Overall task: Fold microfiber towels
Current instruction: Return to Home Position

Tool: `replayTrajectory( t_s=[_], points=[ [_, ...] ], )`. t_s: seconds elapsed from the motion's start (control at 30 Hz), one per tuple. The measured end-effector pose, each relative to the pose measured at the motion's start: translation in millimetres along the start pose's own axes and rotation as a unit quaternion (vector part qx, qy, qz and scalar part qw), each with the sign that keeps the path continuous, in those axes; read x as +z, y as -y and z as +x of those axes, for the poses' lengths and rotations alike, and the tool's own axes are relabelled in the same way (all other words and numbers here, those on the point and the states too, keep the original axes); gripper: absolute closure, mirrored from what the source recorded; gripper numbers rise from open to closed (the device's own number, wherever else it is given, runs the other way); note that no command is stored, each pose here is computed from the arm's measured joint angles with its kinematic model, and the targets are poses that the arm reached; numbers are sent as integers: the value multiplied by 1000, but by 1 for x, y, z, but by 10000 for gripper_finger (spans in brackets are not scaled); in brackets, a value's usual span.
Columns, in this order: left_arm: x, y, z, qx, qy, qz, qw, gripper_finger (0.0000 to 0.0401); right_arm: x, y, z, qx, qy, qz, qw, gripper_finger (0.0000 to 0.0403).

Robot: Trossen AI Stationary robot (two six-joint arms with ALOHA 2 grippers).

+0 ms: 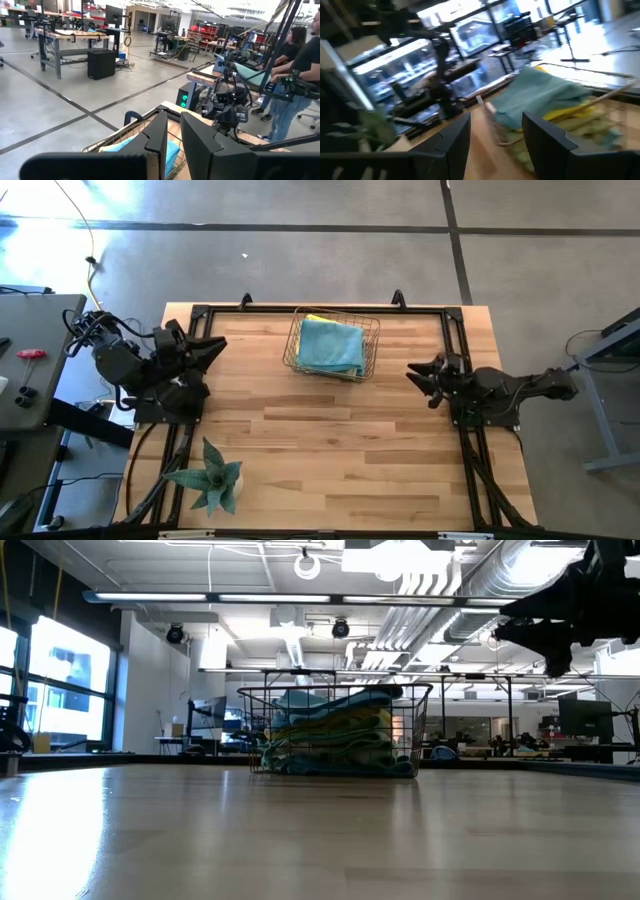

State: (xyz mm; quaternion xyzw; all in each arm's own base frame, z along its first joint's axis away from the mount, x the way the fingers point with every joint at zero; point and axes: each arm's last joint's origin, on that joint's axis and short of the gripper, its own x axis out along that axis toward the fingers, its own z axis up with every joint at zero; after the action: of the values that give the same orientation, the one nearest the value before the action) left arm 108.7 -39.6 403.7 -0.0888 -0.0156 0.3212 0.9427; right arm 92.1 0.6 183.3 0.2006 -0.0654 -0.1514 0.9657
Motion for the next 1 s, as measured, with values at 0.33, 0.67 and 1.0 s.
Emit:
replayTrajectory(
  t_s=[0.33, 0.67, 1.0],
  points=[
    [0, 0, 0, 0, 0, -9, 1000, 355, -4, -2, 1, 49, 22, 12, 998, 231],
    [-15, 28, 9, -71, -43, -29, 996, 355, -8, 7, 2, -64, 31, 30, 997, 231],
    [-62, 51, 58, -122, -132, -44, 983, 378, -8, 7, 2, -74, 33, 6, 997, 231]
  ],
)
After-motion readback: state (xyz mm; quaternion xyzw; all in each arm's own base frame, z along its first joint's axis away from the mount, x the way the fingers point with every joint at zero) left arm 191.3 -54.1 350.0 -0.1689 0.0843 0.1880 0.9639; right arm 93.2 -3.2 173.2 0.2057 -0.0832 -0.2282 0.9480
